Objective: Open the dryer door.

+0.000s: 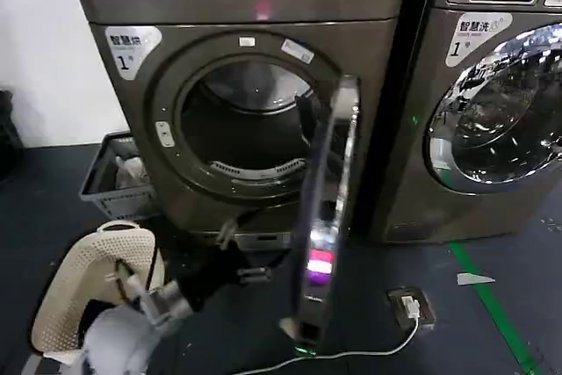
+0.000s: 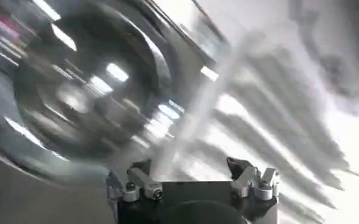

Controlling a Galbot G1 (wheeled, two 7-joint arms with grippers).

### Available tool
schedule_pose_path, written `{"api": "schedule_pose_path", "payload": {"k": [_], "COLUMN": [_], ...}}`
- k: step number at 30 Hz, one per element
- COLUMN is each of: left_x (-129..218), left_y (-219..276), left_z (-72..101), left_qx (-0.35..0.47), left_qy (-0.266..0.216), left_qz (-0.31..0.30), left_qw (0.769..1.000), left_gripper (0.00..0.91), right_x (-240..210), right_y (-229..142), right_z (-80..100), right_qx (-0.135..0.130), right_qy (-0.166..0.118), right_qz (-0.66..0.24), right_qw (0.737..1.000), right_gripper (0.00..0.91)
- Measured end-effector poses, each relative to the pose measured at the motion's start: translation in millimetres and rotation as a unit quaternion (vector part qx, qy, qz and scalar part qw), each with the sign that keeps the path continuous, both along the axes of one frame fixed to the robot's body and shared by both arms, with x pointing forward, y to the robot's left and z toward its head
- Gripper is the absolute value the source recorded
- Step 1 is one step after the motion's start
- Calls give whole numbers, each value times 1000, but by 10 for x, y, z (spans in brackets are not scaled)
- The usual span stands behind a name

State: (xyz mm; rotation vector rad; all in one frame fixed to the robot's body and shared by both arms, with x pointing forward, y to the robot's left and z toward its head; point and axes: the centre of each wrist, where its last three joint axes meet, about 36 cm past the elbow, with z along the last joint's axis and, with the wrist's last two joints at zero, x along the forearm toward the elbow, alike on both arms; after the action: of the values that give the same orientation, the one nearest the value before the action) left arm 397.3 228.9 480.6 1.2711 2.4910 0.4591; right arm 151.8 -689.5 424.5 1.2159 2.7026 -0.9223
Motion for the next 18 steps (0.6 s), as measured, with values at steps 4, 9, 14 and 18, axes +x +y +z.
{"api": "schedule_pose_path", "payload": {"k": [4,9,14,18], "left_x": [123,297,492,651], "left_y": [-201,-500,-823,-1092], "left_z": [-35,-62,-82,-65], "left_qx": [7,9,17,18], "left_qy": [-3,-1,-5,-6], "left_qz": [-20,-49,-78,-98], "left_qw": [1000,999,997,995], "left_gripper": [907,907,907,907], "right_x": [-221,-510,-797,-968], "right_y": [-128,-266,-357,-397], "right_z": [16,27,17,-12], "right_qx": [-11,-13,-19,-12], "right_qy": [-14,-34,-25,-25], "right_qz": [-116,-209,-242,-286], "right_qw": [993,977,970,958], "right_gripper": [907,907,907,907]}}
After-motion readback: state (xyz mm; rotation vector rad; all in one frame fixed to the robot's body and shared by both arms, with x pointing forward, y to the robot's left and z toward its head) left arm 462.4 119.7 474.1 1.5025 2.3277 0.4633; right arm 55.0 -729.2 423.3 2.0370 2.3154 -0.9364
